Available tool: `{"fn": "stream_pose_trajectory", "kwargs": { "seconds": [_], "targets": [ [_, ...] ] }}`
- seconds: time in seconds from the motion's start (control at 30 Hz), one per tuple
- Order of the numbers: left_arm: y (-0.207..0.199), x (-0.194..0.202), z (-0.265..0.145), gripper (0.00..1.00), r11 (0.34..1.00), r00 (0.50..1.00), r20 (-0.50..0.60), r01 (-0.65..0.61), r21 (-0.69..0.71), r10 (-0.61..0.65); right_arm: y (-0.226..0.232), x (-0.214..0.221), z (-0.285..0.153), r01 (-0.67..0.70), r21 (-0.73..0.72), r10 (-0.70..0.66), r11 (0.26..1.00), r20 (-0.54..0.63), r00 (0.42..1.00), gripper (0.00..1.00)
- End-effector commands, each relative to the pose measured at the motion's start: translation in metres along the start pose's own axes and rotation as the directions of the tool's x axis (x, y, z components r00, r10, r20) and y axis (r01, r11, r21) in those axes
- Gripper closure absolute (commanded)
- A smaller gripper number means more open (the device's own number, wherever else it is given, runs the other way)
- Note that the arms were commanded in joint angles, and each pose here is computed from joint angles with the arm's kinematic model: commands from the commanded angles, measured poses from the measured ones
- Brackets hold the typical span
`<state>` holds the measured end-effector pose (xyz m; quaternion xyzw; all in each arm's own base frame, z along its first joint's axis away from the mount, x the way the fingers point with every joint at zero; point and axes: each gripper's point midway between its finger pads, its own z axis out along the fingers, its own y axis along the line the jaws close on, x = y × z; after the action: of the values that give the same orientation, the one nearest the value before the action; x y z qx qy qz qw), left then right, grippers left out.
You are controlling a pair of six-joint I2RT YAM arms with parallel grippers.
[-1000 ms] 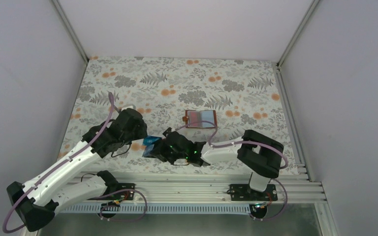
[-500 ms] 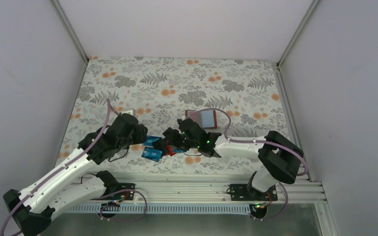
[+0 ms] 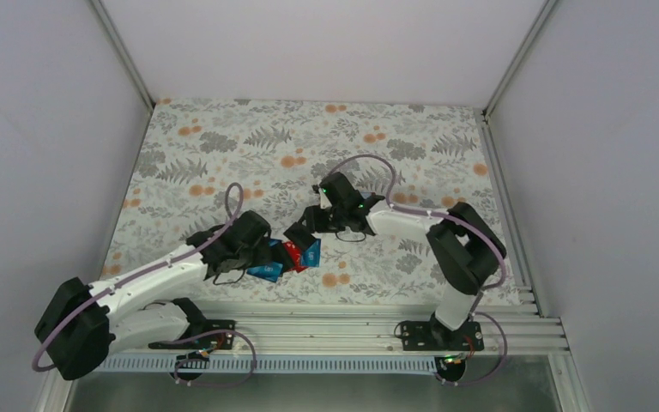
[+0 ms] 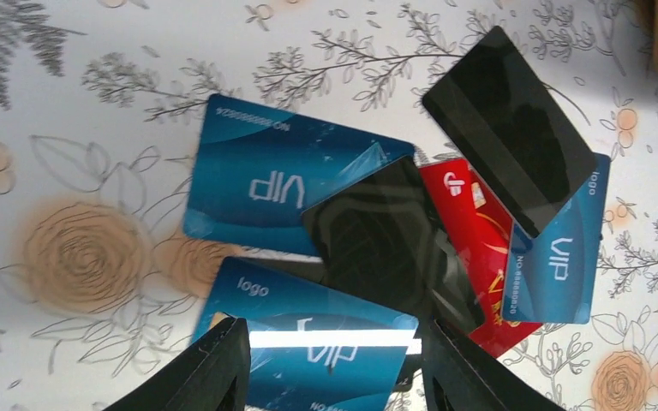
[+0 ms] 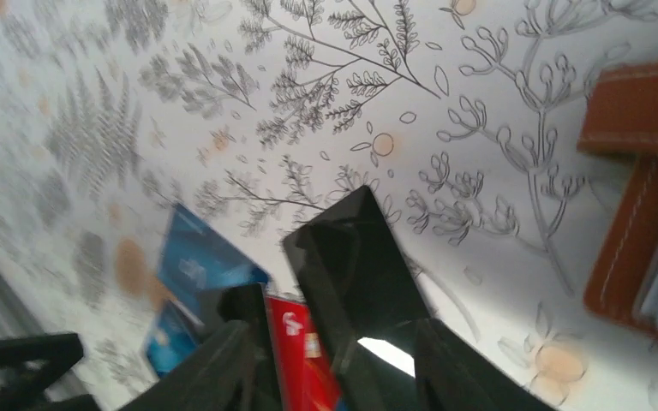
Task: Put the credit cards into the card holder
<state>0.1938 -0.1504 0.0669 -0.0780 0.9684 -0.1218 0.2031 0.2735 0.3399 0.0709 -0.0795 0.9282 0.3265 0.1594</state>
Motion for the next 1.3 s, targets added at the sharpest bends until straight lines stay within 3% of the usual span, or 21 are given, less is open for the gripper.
{"fn": "stream_pose_trajectory", "kwargs": {
  "seconds": [0.0, 0.2, 0.43, 0.8, 1.03, 1.27],
  "targets": [
    [-0.021, -0.011, 0.006, 0.48, 0.997, 0.999, 0.044, -0.019, 0.069, 0.016, -0.009, 0.001, 0.015, 0.189, 0.023, -0.186, 0.982, -0.103, 0.977, 0.46],
    [-0.032, -0.036, 0.018, 0.48, 0.998, 0.996, 0.066, -0.059, 0.013, 0.058, -0.023, -0.004, 0.038, 0.286, 0.073, -0.271, 0.955, -0.164, 0.948, 0.41],
    [-0.034, -0.055, 0.035, 0.48, 0.995, 0.993, 0.057, -0.102, 0.018, 0.101, -0.038, 0.049, 0.040, 0.379, -0.012, -0.364, 0.925, -0.314, 0.877, 0.42],
    [-0.058, -0.053, 0.044, 0.49, 0.966, 0.975, 0.065, -0.222, 0.134, 0.215, -0.040, 0.135, 0.040, 0.403, -0.054, -0.381, 0.914, -0.458, 0.803, 0.45],
    [-0.066, -0.054, 0.051, 0.49, 0.953, 0.967, 0.073, -0.254, 0.167, 0.245, -0.053, 0.174, 0.033, 0.391, -0.047, -0.359, 0.919, -0.507, 0.784, 0.48],
    [-0.073, -0.025, 0.053, 0.51, 0.921, 0.957, 0.015, -0.284, 0.265, 0.291, -0.029, 0.196, 0.009, 0.337, -0.151, -0.366, 0.929, -0.491, 0.790, 0.49]
  ]
}}
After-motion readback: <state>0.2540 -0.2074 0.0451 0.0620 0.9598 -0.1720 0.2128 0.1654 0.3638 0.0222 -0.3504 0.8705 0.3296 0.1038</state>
